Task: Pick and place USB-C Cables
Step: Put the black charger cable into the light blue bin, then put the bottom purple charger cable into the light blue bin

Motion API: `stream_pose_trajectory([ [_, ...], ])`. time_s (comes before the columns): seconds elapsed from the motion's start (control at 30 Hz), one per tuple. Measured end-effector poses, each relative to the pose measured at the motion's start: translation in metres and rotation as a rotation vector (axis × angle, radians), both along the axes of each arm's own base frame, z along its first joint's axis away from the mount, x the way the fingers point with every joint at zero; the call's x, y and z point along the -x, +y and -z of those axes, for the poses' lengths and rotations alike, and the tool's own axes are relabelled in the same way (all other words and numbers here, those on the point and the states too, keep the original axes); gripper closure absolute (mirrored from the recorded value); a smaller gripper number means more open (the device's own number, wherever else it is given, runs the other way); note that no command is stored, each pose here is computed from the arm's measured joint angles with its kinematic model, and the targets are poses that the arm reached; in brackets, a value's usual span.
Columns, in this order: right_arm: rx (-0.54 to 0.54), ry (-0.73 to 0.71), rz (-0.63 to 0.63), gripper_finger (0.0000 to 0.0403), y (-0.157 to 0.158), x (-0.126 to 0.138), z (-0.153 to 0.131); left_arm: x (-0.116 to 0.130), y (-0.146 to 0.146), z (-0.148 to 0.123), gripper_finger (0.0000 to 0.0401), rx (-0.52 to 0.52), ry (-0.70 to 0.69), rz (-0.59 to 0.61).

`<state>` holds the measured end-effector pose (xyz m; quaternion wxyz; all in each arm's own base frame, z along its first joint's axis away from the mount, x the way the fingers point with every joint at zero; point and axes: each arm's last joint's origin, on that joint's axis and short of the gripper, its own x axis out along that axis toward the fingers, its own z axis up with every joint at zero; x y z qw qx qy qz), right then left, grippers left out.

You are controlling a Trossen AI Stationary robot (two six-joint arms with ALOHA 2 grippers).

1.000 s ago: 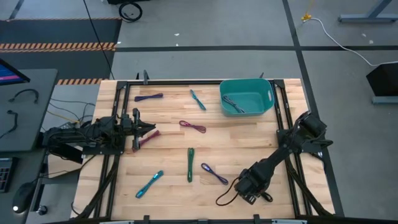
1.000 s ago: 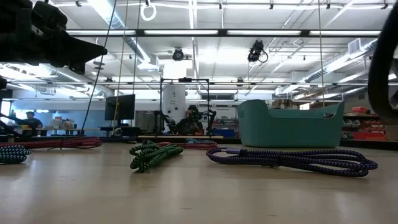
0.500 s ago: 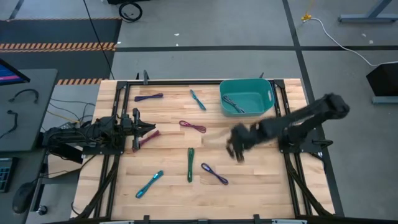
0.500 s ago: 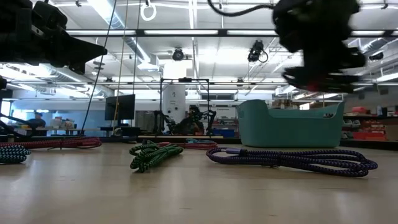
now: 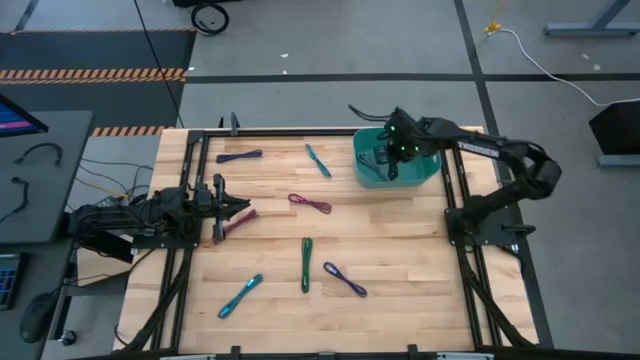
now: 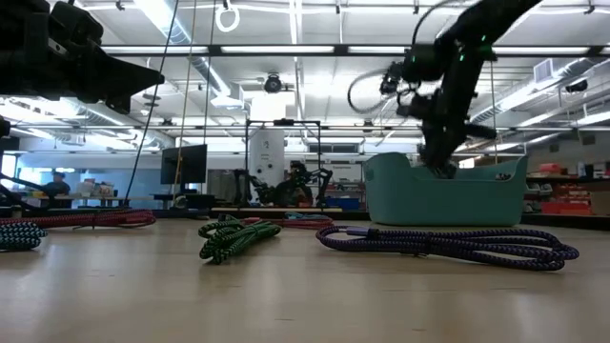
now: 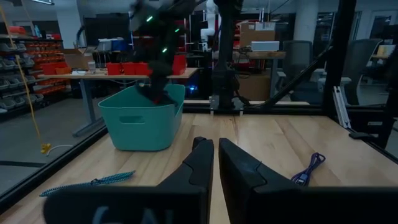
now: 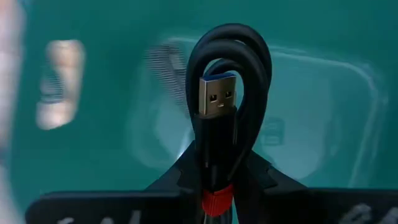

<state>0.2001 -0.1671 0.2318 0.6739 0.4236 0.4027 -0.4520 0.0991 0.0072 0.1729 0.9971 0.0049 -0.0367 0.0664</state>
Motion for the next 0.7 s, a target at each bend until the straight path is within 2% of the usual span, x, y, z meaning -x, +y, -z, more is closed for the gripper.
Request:
stream_pose_trajectory([
  [0.1, -0.049, 0.058, 0.009, 0.0339, -0.020, 0.006, 0.018, 0.000, 0.000, 0.000, 0.0375, 0.000, 0.000, 0.000],
  [0.23, -0.101, 0.114, 0.013, 0.0290, -0.037, 0.013, 0.037, 0.000, 0.000, 0.000, 0.0374, 0.000, 0.000, 0.000],
  [0.4, -0.085, 0.152, -0.007, 0.0231, -0.042, 0.015, 0.042, 0.000, 0.000, 0.000, 0.0367, 0.000, 0.000, 0.000],
  [0.53, 0.002, 0.152, -0.019, 0.0190, -0.038, 0.020, 0.025, 0.000, 0.000, 0.000, 0.0366, 0.000, 0.000, 0.000],
  [0.7, 0.110, 0.014, -0.034, 0.0172, -0.009, 0.020, -0.016, 0.000, 0.000, 0.000, 0.0373, 0.000, 0.000, 0.000],
])
